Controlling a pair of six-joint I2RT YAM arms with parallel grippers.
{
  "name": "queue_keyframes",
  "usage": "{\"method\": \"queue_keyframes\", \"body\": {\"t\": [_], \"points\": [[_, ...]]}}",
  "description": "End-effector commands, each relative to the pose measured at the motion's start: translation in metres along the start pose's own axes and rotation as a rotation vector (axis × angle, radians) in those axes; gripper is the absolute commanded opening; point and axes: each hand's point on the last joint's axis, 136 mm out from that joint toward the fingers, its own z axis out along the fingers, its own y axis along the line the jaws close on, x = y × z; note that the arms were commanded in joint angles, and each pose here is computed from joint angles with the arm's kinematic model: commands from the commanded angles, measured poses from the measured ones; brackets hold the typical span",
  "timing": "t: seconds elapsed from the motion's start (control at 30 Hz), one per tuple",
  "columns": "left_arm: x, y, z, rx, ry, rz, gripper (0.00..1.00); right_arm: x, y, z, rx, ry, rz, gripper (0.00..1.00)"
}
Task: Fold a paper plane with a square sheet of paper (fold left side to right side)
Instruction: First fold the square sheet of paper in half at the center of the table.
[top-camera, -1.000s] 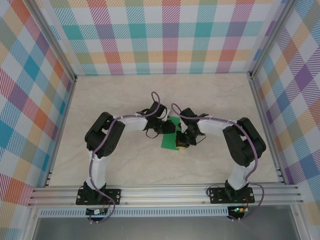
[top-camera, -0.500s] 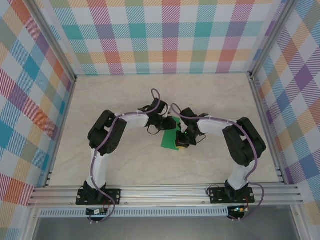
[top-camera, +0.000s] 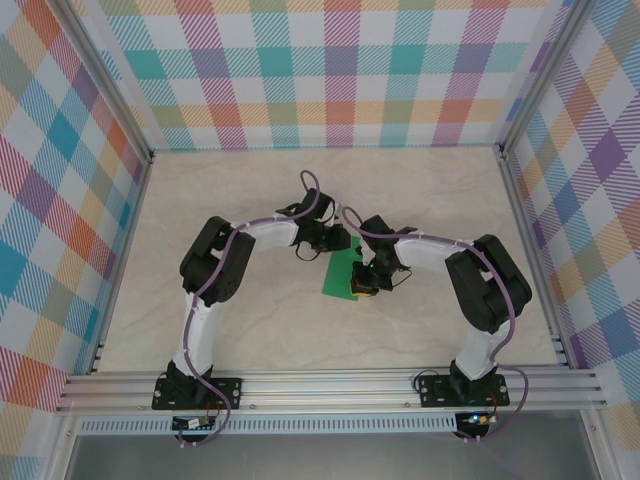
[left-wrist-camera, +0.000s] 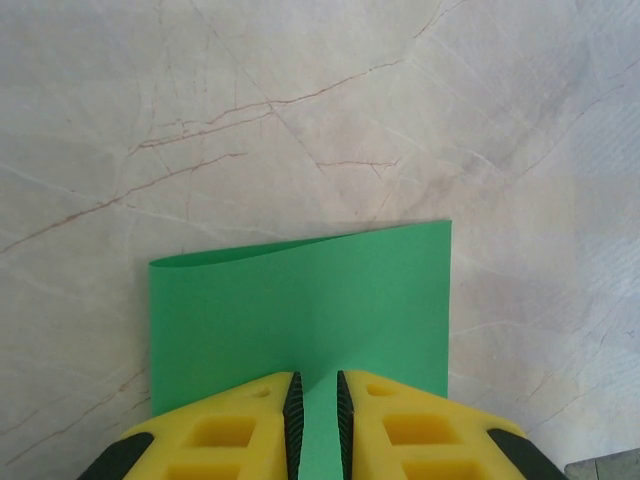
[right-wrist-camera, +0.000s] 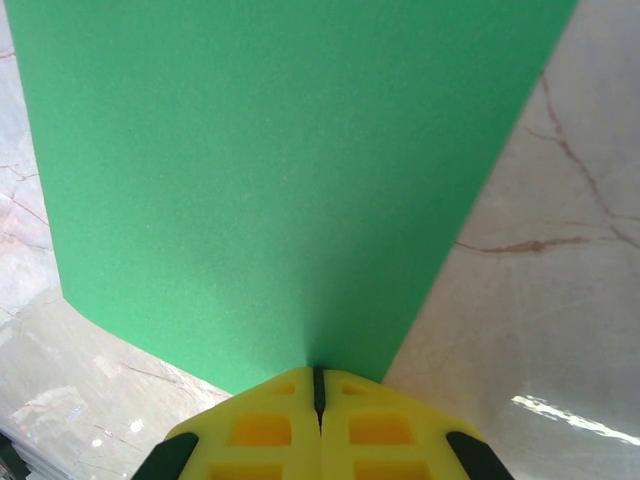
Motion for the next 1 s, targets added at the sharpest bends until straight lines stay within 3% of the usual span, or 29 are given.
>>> {"method": "queue_keyframes", "body": {"t": [0.0, 0.43, 0.7, 0.97], "points": [[-0.029, 0.034, 0.002, -0.087, -0.077, -0.029, 0.20, 0.036, -0.061, 0.027, 0.230, 0.127, 0.048, 0.01], [-0.059, 0.024, 0.008, -0.066, -0.115, -0.044, 0.21, 0.036, -0.061, 0.027, 0.229, 0.125, 0.047, 0.01], [-0.065, 0.040, 0.013, -0.112, -0.117, -0.060, 0.21, 0.035, -0.060, 0.027, 0.225, 0.123, 0.046, 0.01], [-0.097, 0.027, -0.034, -0.081, -0.175, -0.034, 0.25, 0.027, -0.046, 0.025, 0.159, 0.085, 0.024, 0.01]]}}
